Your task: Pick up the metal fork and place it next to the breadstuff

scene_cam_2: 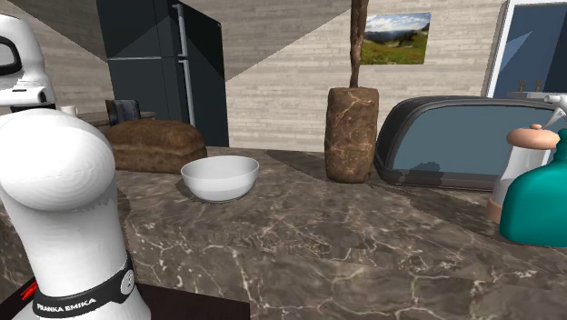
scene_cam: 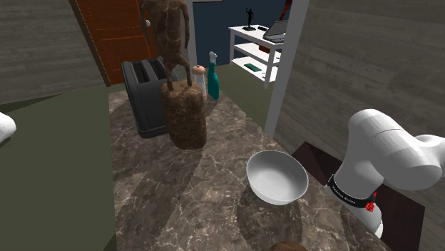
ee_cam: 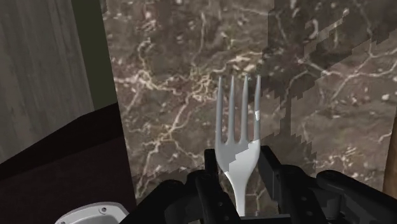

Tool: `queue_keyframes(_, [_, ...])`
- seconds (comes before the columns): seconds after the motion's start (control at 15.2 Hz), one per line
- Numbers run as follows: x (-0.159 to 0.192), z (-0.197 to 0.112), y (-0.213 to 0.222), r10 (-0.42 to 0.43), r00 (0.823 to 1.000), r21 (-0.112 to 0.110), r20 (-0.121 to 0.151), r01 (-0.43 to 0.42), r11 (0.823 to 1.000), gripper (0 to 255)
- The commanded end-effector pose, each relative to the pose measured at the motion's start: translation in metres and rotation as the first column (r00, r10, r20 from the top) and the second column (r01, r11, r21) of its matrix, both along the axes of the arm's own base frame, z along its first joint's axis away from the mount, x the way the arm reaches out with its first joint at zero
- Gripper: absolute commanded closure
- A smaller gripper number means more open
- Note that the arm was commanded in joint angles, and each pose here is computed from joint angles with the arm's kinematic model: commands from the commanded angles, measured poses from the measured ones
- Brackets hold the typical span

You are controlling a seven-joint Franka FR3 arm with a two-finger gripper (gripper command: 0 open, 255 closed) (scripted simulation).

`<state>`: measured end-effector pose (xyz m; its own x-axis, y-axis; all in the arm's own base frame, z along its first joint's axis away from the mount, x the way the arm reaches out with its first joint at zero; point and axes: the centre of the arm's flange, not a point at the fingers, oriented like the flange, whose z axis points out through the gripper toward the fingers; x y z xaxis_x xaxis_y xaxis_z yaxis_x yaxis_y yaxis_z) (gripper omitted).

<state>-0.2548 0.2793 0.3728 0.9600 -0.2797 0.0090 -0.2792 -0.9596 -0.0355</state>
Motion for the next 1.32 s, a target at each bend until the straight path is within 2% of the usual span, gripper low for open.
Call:
queue_keyframes(0.0, [0.032, -0.026, -0.044, -0.002, 0.996, -0.031, -0.087, -0.001, 1.000, 255])
queue_keyframes(0.53, [0.032, -0.032, -0.044, -0.002, 0.996, -0.031, -0.087, -0.001, 1.000, 255])
queue_keyframes(0.59, [0.033, -0.032, -0.045, -0.002, 0.996, -0.033, -0.088, -0.001, 0.999, 0])
queue_keyframes(0.66, [0.038, -0.030, -0.054, -0.001, 0.996, -0.044, -0.095, -0.003, 0.999, 0])
queue_keyframes(0.73, [0.053, -0.027, -0.043, -0.001, 0.995, -0.044, -0.096, -0.003, 0.999, 0])
queue_keyframes(0.79, [0.047, -0.013, -0.037, 0.000, 0.995, -0.049, -0.097, -0.005, 0.999, 0])
queue_keyframes(0.86, [0.048, -0.016, -0.048, 0.001, 0.995, -0.053, -0.098, -0.006, 0.999, 0])
queue_keyframes(0.92, [0.032, -0.032, -0.044, -0.002, 0.996, -0.031, -0.087, -0.001, 1.000, 0])
queue_keyframes(1.19, [0.036, 0.018, -0.044, -0.002, 0.996, -0.031, -0.087, -0.001, 1.000, 0])
queue_keyframes(1.25, [0.036, 0.018, -0.044, -0.002, 0.996, -0.031, -0.087, -0.001, 1.000, 0])
